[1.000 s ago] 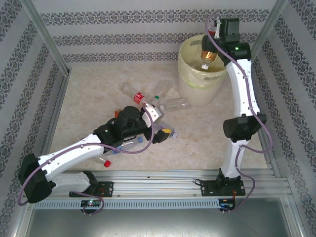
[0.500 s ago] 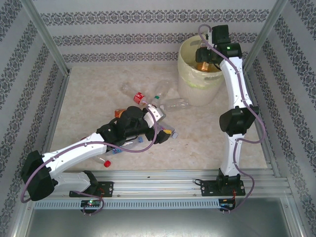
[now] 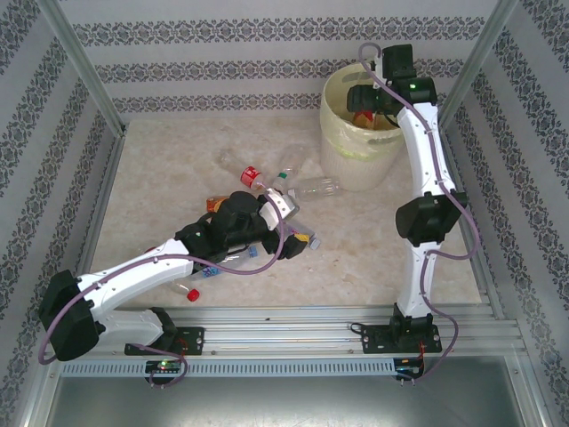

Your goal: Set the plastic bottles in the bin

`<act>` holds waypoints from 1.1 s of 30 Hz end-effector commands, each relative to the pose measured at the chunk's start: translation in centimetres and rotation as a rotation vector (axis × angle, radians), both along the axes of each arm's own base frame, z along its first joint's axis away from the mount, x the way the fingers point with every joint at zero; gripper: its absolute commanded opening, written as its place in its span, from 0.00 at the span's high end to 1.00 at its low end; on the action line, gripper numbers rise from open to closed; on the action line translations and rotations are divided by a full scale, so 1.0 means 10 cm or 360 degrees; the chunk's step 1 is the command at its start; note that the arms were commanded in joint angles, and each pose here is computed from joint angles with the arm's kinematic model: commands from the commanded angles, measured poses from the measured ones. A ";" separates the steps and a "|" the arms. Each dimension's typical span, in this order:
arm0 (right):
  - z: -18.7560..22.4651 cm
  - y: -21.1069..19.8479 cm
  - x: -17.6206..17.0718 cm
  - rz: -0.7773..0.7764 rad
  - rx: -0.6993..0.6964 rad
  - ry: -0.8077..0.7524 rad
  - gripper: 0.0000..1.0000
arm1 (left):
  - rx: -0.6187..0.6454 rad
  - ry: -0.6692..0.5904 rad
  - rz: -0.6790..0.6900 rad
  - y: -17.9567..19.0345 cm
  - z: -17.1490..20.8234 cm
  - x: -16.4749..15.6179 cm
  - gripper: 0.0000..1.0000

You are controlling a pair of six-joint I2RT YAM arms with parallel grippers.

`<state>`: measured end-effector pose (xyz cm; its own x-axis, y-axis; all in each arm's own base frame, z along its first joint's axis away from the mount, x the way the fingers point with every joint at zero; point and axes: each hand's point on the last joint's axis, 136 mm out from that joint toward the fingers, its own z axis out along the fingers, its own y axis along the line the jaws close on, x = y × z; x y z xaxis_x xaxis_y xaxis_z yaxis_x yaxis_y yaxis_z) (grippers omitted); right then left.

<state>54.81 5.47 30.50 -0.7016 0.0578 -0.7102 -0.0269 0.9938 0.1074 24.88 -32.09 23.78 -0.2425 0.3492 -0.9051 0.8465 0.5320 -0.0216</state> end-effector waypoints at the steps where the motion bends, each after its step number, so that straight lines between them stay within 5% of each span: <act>1: 0.45 -0.05 -0.16 -0.0017 0.0079 -0.0134 0.07 | -0.0023 0.0007 -0.0022 -0.06 0.06 -0.03 0.00; 13: 0.86 -0.02 -0.50 0.0015 0.0156 -0.0287 0.02 | -0.0022 -0.0015 0.0007 -0.03 0.13 -0.01 0.00; 22: 1.03 0.02 -1.07 0.0061 0.0219 -0.0427 0.02 | -0.0012 -0.0002 0.0023 0.00 0.17 0.02 0.00; 33: 0.53 0.47 -1.79 0.0224 0.0315 -0.0329 0.03 | -0.0018 -0.0081 0.0098 0.19 0.38 0.12 0.00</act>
